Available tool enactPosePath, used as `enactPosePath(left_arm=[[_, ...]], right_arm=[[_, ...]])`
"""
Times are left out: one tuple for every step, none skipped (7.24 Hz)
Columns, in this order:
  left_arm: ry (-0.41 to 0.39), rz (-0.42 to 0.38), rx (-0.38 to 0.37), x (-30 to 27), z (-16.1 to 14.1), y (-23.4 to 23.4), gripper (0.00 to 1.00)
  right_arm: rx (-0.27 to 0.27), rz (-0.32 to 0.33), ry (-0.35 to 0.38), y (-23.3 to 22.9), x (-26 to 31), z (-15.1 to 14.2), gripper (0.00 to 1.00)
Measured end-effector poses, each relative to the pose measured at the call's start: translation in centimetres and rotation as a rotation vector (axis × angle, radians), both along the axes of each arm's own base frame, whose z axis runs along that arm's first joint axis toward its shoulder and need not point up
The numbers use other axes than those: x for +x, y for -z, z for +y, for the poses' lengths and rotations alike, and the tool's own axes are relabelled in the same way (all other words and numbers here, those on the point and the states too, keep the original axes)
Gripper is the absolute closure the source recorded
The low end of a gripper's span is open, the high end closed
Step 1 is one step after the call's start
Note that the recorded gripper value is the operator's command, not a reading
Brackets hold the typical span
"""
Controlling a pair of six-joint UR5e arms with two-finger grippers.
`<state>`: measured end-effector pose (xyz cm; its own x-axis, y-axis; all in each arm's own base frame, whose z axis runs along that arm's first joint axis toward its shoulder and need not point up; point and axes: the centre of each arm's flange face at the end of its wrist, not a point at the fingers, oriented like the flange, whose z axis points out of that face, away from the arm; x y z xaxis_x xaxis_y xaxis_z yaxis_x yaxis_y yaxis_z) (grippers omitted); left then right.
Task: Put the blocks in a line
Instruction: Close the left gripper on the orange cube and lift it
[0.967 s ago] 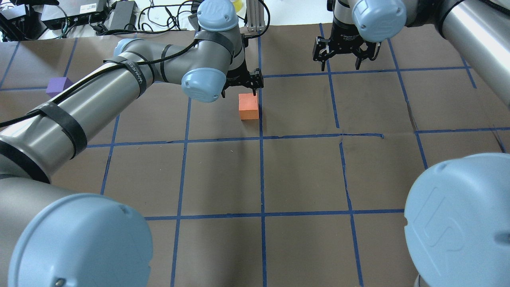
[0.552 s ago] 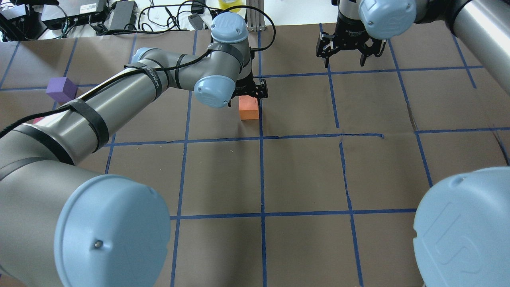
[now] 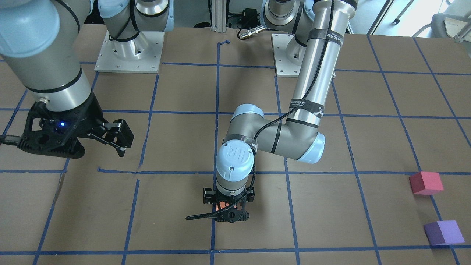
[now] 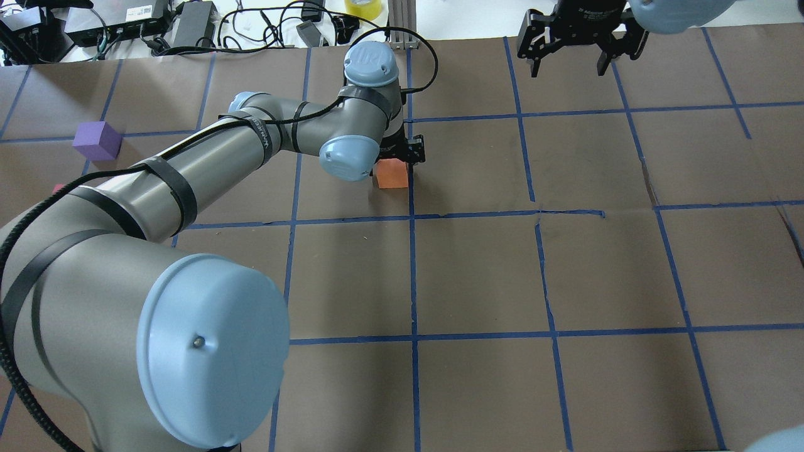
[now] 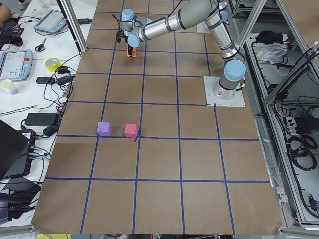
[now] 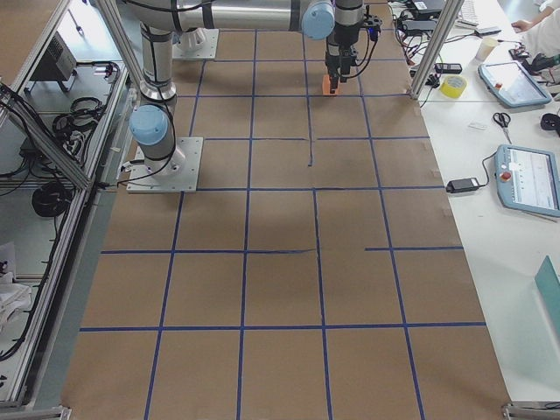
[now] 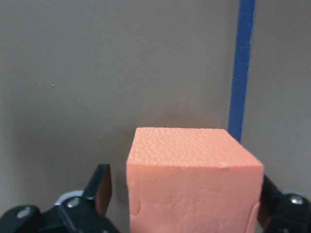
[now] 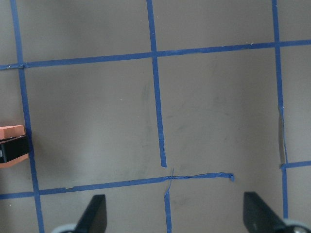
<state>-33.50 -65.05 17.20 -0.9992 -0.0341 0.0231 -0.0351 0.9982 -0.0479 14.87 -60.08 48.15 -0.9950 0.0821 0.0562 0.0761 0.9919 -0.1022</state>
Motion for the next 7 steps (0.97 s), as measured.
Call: enactPosePath(left_arm=[[-0.004, 0.0, 0.0, -0.2, 0.0, 0.1, 0.35], [-0.012, 0.0, -0.001, -0.4, 0.2, 0.1, 0.59], [-0.022, -0.001, -0.003, -0.6, 0.3, 0.0, 0.74], [-0.028, -0.005, -0.006, -0.7, 0.4, -0.2, 0.86], [-0.034, -0.007, -0.01, -0.7, 0.4, -0.5, 0.82], [-0.039, -0.012, -0.014, -0.6, 0.6, -1.0, 0.83], [-0.042, -0.03, -0.025, -0.2, 0.7, -1.8, 0.83]], right_arm=[[0.001, 0.0, -0.002, -1.0, 0.1, 1.0, 0.0], [0.012, 0.001, -0.007, -1.0, 0.2, 1.5, 0.0], [0.03, 0.004, -0.013, -0.3, 0.4, 1.9, 0.0], [0.039, 0.004, -0.015, 0.0, 0.5, 2.4, 0.0], [0.044, 0.006, -0.011, -0.5, 0.4, 3.4, 0.0], [0.072, 0.012, -0.006, -1.1, 0.2, 5.2, 0.0], [0.104, 0.015, -0.001, -1.6, 0.1, 7.0, 0.0]])
